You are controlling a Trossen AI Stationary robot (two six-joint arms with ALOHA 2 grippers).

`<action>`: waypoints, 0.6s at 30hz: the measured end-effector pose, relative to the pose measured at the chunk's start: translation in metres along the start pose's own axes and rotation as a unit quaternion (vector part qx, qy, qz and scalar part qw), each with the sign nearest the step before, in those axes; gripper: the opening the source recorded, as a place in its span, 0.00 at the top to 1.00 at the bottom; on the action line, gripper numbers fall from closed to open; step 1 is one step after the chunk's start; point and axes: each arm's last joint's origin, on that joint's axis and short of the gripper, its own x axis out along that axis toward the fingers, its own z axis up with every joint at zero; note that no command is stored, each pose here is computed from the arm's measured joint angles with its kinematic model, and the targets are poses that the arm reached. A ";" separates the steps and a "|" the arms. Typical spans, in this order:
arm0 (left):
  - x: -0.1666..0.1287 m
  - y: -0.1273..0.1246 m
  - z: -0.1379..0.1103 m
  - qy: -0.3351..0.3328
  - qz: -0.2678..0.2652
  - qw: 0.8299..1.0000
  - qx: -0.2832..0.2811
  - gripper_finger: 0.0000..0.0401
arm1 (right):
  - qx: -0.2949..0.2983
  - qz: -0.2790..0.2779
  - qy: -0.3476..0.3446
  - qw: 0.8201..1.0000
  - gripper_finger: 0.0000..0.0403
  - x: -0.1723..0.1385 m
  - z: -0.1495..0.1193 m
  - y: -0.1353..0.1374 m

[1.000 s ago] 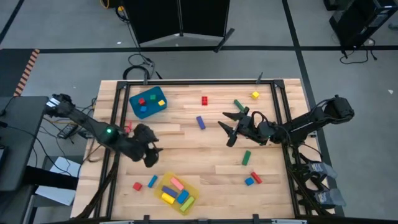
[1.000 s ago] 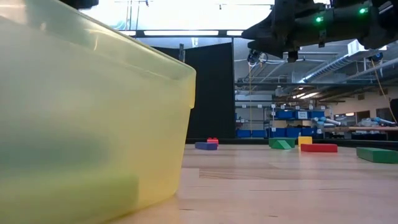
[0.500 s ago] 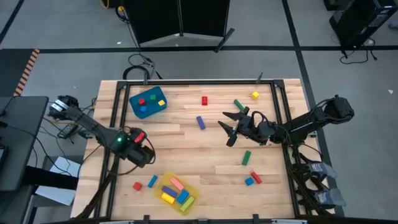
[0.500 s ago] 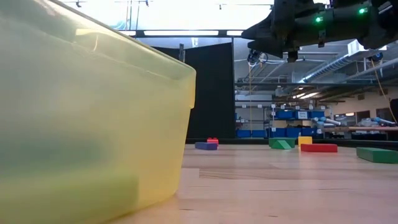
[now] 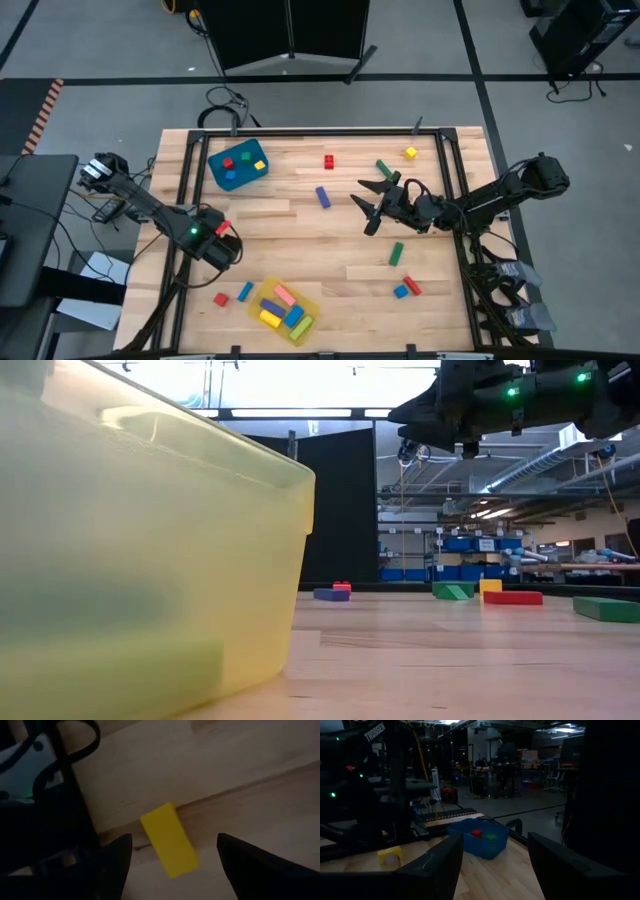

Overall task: Sort blocks by size
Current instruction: Put the large yellow block into the yellow bin

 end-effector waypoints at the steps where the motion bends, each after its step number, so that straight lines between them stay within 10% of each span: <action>1: 0.000 0.000 0.000 -0.001 0.001 1.000 -0.002 0.24 | 0.000 0.000 0.000 1.000 0.42 0.000 0.000 0.000; 18: 0.022 -0.002 -0.005 0.002 -0.020 0.996 -0.090 0.23 | -0.003 0.000 -0.003 1.000 0.42 0.000 0.001 0.000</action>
